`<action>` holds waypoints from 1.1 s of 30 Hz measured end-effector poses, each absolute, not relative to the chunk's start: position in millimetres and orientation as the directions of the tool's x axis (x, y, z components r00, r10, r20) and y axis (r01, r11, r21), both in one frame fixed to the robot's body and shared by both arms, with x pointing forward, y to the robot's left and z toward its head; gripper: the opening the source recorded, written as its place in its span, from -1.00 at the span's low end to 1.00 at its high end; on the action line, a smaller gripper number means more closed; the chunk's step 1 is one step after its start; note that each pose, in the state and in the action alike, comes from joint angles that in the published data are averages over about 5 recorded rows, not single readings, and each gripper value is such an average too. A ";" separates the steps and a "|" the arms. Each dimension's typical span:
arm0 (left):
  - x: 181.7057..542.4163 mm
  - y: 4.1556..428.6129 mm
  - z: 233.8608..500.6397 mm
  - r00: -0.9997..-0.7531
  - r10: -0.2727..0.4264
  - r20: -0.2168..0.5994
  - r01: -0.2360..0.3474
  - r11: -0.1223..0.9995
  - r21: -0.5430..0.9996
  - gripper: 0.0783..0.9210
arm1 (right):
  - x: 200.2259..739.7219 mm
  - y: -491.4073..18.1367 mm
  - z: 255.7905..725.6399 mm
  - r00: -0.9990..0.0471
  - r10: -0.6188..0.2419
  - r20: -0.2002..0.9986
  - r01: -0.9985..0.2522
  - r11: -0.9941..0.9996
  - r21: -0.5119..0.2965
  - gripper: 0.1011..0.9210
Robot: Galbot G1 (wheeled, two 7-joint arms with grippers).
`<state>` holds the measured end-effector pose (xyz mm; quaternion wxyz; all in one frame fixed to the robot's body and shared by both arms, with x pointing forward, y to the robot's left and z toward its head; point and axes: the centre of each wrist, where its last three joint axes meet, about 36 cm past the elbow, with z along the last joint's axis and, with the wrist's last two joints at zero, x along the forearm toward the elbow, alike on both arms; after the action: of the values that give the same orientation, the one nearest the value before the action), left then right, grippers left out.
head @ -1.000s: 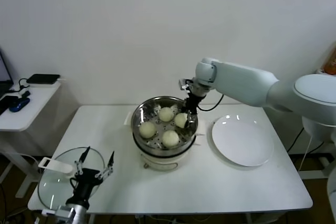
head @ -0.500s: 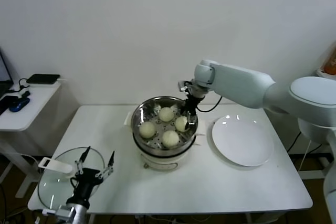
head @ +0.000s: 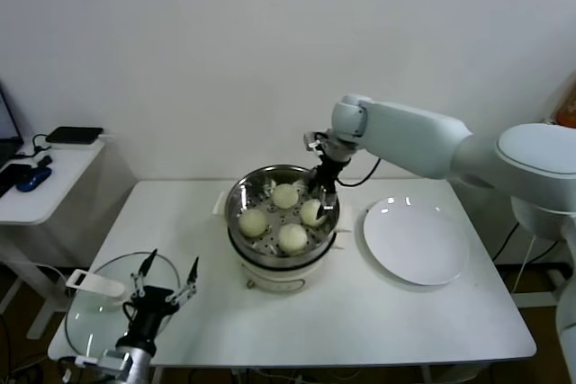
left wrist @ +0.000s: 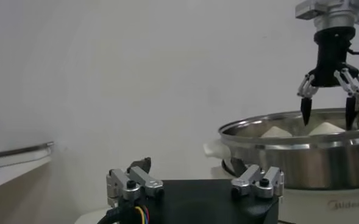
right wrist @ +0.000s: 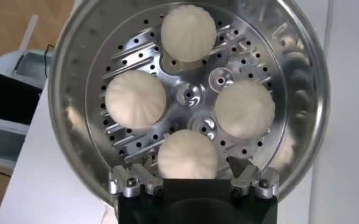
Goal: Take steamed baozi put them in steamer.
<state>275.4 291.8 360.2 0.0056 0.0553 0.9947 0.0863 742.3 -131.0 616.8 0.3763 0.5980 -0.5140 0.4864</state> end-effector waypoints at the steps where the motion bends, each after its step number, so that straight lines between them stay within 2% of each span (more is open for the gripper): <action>1: 275.4 291.5 360.2 -0.994 0.112 -0.002 0.110 0.979 0.172 0.77 | 742.5 -131.8 619.5 -0.001 -0.250 0.968 -0.981 -0.189 -0.050 0.76; 9: 275.5 290.8 360.2 -0.994 0.113 -0.001 0.111 0.979 0.174 0.77 | 742.7 -145.6 649.1 -0.025 -0.292 0.956 -0.980 -0.181 -0.081 0.76; 19: 281.7 284.4 365.8 -0.993 0.119 -0.015 0.115 0.978 0.177 0.77 | 729.6 -201.9 667.3 -0.116 -0.424 0.898 -0.979 -0.104 -0.176 0.76; 26: 279.3 276.9 368.1 -0.992 0.124 -0.019 0.119 0.978 0.174 0.77 | 708.6 -255.5 654.4 -0.234 -0.550 0.802 -0.960 0.002 -0.279 0.76; 33: 276.1 265.7 373.3 -0.991 0.130 -0.023 0.124 0.978 0.169 0.77 | 679.3 -309.7 627.7 -0.416 -0.660 0.625 -0.898 0.191 -0.396 0.76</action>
<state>276.1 265.7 373.3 0.0168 0.0638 0.9943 0.0839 679.3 -309.7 627.7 0.1599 0.5160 -0.7549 0.3719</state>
